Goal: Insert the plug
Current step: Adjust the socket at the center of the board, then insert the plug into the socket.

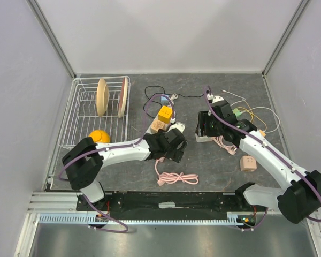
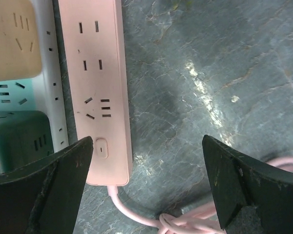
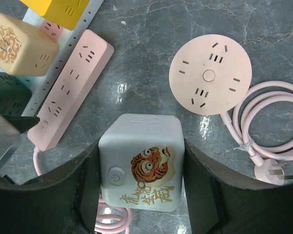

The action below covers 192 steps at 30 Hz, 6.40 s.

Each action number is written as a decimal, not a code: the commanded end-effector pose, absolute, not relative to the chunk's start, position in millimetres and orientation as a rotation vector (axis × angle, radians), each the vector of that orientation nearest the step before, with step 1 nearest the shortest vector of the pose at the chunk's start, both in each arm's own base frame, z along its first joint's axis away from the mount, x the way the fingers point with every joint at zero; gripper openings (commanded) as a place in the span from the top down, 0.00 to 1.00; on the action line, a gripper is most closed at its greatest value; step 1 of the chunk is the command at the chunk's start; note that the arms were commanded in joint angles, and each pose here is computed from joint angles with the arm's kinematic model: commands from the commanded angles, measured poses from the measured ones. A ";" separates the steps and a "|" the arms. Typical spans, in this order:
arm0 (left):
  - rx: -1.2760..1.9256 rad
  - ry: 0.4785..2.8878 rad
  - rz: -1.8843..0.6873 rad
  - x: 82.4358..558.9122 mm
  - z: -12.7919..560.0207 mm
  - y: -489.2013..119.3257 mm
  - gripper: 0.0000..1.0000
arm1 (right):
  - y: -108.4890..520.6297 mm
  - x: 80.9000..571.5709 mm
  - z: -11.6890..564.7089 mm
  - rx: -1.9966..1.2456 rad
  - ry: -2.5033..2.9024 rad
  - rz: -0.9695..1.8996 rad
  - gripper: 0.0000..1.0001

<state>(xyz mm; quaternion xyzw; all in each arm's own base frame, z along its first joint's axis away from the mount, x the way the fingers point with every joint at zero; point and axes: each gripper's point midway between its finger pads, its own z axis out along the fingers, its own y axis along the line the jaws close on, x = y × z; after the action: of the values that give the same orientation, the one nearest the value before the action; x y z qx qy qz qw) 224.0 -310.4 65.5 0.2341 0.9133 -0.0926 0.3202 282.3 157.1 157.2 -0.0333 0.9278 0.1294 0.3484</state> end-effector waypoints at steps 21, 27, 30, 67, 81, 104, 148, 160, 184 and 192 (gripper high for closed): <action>0.536 2.549 -0.254 218.9 48.3 -335.8 0.07 | 139.8 296.3 170.3 -0.050 2.314 0.297 1.00; 0.546 2.529 -0.260 221.5 53.4 -342.8 0.16 | 137.9 299.1 172.7 -0.051 2.306 0.294 1.00; 0.552 2.534 -0.184 225.3 44.7 -332.5 0.16 | 136.9 298.7 174.4 -0.055 2.299 0.293 1.00; 1.711 1.722 -0.475 248.5 132.1 -340.0 0.86 | 99.8 293.9 232.6 -0.049 2.092 0.180 1.00; 1.994 1.651 -0.585 179.1 51.5 -369.0 0.75 | 112.0 289.8 212.1 -0.209 2.165 0.203 1.00; 1.177 1.966 -0.630 171.7 134.0 -359.0 0.13 | 150.8 272.0 182.0 -0.488 2.248 0.414 1.00; 1.055 2.190 0.046 253.7 54.8 -259.4 0.51 | 231.1 243.6 161.1 -1.029 2.179 0.605 1.00; 0.682 2.073 -0.348 225.4 143.0 -254.8 0.22 | 259.7 228.1 141.1 -1.387 2.151 0.673 1.00; 0.331 1.781 -0.356 224.5 190.9 -186.0 0.12 | 274.7 229.1 117.9 -1.497 2.135 0.717 1.00; 0.325 1.801 -0.321 225.6 172.9 -181.5 0.09 | 271.9 230.2 108.0 -1.489 2.154 0.699 1.00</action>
<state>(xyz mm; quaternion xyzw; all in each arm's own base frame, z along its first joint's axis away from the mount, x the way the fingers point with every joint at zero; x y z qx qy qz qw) 216.6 -185.8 165.8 0.1687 0.7884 -0.1450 0.5735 225.7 267.2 102.4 -0.5316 0.7867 0.2494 0.1905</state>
